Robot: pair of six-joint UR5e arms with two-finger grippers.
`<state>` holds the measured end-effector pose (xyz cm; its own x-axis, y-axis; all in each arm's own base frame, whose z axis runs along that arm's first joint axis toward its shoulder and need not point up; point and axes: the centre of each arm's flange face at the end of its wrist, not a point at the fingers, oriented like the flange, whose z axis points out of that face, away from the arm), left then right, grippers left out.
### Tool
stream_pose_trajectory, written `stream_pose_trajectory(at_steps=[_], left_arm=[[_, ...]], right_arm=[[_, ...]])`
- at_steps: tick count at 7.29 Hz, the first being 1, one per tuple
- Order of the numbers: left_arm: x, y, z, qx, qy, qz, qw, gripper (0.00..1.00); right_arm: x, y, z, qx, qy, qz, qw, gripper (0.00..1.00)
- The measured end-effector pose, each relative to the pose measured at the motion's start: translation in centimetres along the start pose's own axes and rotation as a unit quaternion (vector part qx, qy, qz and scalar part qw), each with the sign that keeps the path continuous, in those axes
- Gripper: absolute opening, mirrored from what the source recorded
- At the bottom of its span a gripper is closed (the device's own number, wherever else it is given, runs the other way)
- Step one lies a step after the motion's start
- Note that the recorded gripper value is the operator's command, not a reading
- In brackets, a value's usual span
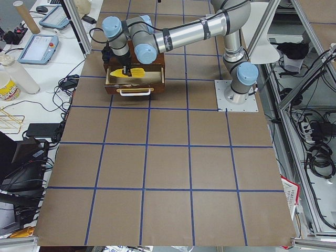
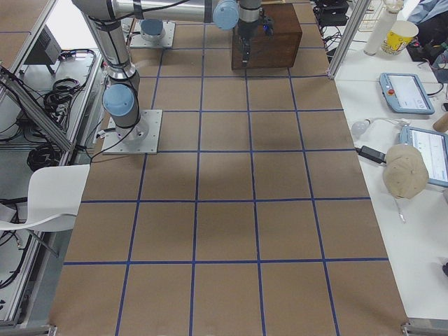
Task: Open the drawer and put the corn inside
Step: 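Lower the corn into the open drawer and open the left gripper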
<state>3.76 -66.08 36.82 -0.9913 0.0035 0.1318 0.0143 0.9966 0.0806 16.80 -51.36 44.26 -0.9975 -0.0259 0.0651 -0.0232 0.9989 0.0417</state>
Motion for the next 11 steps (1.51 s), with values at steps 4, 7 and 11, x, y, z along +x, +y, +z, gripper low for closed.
stream_pose_trajectory(at_steps=[4,7,11], left_arm=[[-0.1,0.6,3.4,-0.03,0.012,-0.003,0.9995,0.04],[-0.1,0.6,4.4,-0.038,0.018,-0.004,0.9991,0.99],[0.3,0.9,3.6,-0.035,0.021,-0.003,0.9992,1.0]], right_arm=[[0.0,0.0,0.0,0.0,0.0,0.0,1.0,1.0],[0.0,0.0,0.0,0.0,0.0,0.0,1.0,1.0],[0.0,0.0,0.0,0.001,0.0,0.0,1.0,1.0]])
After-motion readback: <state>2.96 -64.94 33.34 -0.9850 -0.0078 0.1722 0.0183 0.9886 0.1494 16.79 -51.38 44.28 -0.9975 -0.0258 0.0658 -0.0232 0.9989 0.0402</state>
